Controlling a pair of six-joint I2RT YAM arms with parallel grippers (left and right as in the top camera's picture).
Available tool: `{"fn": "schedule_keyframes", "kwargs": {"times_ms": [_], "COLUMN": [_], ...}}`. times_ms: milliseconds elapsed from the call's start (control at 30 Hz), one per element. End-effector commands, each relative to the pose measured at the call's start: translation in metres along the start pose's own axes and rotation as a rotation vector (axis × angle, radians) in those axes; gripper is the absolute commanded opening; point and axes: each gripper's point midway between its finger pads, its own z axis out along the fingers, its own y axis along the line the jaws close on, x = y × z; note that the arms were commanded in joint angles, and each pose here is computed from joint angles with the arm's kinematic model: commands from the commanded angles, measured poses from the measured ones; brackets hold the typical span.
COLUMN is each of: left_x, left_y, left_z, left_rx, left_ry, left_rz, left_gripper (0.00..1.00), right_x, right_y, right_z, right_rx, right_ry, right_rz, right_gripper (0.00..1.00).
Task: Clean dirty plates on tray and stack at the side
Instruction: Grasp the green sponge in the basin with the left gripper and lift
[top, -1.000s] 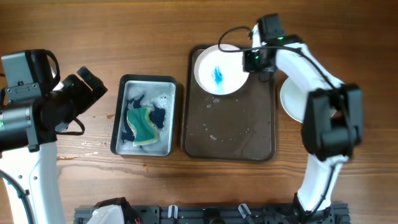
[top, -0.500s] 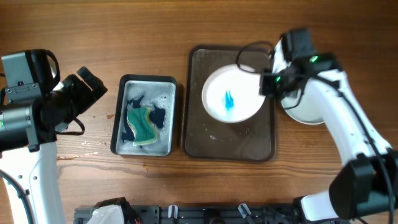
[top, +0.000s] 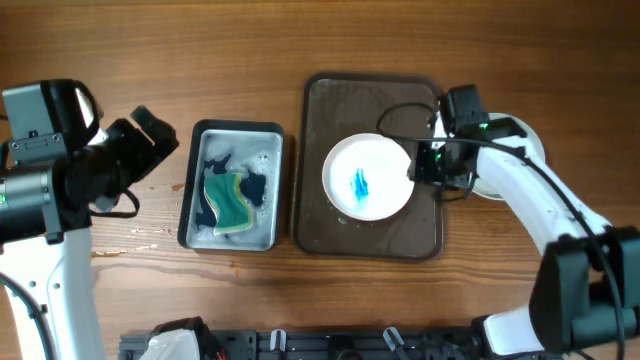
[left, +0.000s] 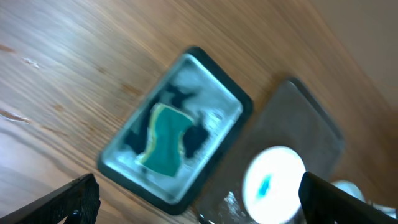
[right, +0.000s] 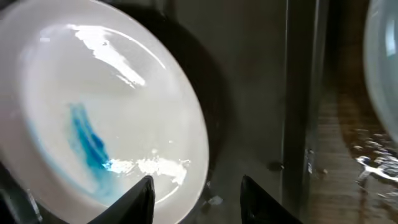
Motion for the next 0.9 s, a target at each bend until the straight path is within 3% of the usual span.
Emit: {"fn": "schedule_keyframes", "kwargs": {"times_ms": [0, 67, 200, 233, 267, 333, 567, 667, 833, 867], "left_x": [0.029, 0.052, 0.093, 0.103, 0.116, 0.137, 0.175, 0.178, 0.162, 0.157], "left_y": [-0.023, -0.022, 0.008, 0.013, 0.019, 0.030, 0.061, 0.073, 0.041, 0.034], "left_z": [0.012, 0.034, 0.095, 0.110, 0.129, 0.159, 0.237, 0.250, 0.234, 0.226], "left_rx": [0.083, 0.046, -0.140, -0.156, -0.176, -0.206, -0.330, -0.388, -0.314, -0.300], "left_ry": [0.147, 0.230, 0.331, 0.356, 0.384, 0.423, 0.499, 0.508, 0.507, 0.503], "left_rz": [0.080, 0.123, 0.149, 0.143, 0.136, 0.137, 0.199, 0.211, 0.194, 0.192], "left_gripper": [1.00, 0.97, 0.63, 0.57, 0.43, 0.31, 0.26, 0.04, 0.05, 0.14], "right_x": [-0.027, -0.028, -0.028, -0.028, -0.027, -0.026, -0.025, -0.024, -0.023, -0.022], "right_y": [0.015, 0.020, 0.025, 0.025, 0.024, 0.024, 0.023, 0.023, 0.023, 0.022], "right_z": [-0.059, -0.081, -0.103, -0.103, -0.103, -0.102, -0.102, -0.101, -0.101, -0.101], "right_rx": [-0.020, -0.039, -0.056, -0.056, -0.055, -0.054, -0.053, -0.052, -0.051, -0.050], "right_ry": [-0.174, -0.243, -0.307, -0.308, -0.304, -0.299, -0.296, -0.288, -0.285, -0.283], "right_rz": [-0.177, -0.198, -0.210, -0.210, -0.209, -0.209, -0.207, -0.203, -0.202, -0.202], "right_gripper": [0.44, 0.45, 0.49, 0.54, 0.54, 0.54, 0.54, 0.54, 0.53, 0.53]}}
